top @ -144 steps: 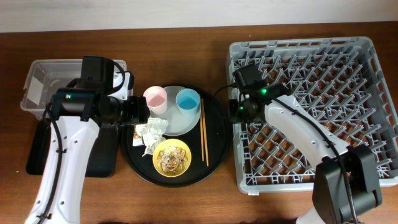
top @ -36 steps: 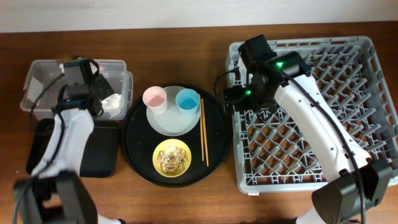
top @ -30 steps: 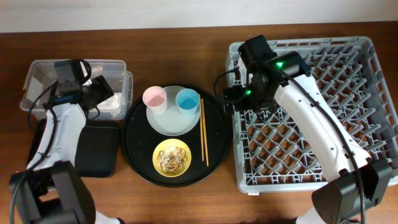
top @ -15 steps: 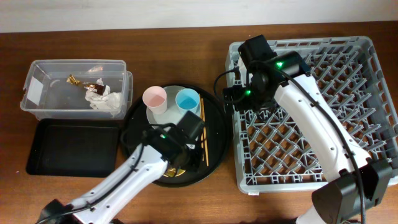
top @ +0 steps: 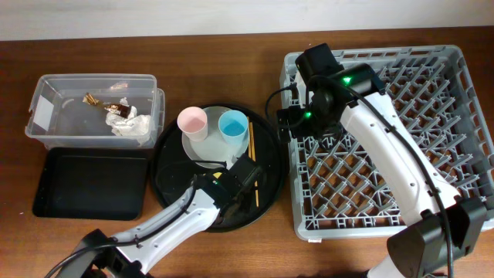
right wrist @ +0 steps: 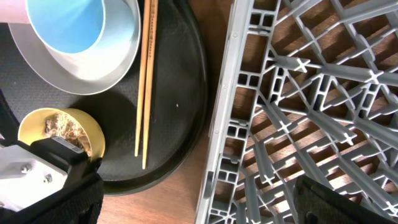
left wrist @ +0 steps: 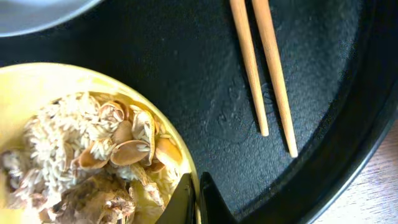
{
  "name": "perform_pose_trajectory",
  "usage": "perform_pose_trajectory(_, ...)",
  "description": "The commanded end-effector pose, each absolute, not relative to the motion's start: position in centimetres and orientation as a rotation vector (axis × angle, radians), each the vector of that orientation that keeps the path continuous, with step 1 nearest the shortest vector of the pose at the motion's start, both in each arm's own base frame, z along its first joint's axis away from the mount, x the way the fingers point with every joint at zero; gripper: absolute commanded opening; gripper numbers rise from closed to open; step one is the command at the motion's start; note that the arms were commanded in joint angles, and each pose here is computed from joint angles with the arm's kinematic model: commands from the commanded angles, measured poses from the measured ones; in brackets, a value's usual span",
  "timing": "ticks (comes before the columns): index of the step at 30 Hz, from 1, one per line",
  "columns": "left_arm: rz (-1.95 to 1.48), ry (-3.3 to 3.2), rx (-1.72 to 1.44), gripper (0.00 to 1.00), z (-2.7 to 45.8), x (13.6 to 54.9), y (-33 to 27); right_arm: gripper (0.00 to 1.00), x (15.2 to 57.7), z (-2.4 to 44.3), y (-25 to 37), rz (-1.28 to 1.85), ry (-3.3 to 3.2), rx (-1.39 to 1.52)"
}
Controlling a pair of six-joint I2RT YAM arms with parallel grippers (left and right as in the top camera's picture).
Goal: Sort waste into correct bins and load items into the dishwasher rack
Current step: 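Grasp the yellow bowl rim with the left gripper, then tip the yellow bowl over the black tray to dump shells and rice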
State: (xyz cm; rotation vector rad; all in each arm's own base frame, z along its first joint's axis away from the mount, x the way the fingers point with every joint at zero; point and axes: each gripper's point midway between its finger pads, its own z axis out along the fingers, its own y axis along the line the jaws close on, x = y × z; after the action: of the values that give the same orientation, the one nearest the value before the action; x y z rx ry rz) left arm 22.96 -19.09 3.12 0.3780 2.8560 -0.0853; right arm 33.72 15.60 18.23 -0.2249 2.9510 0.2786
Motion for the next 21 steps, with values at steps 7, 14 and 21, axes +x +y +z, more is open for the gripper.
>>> perform_pose_trajectory(7, 0.022, 2.859, -0.027, 0.0, 17.5, 31.2, -9.0, 0.98, 33.8, 18.4, 15.4, 0.269, 2.945, -0.215)
perform_pose_trajectory(14, -0.478, 2.727, -0.607, 0.0, 16.8, 33.5, 3.8, 0.99, 33.8, 18.4, 15.4, 0.269, 2.944, -0.215)
perform_pose_trajectory(21, -1.144, 2.089, -0.708, 0.0, 15.9, 33.2, 10.4, 0.98, 33.8, 18.4, 15.4, 0.269, 2.945, -0.215)
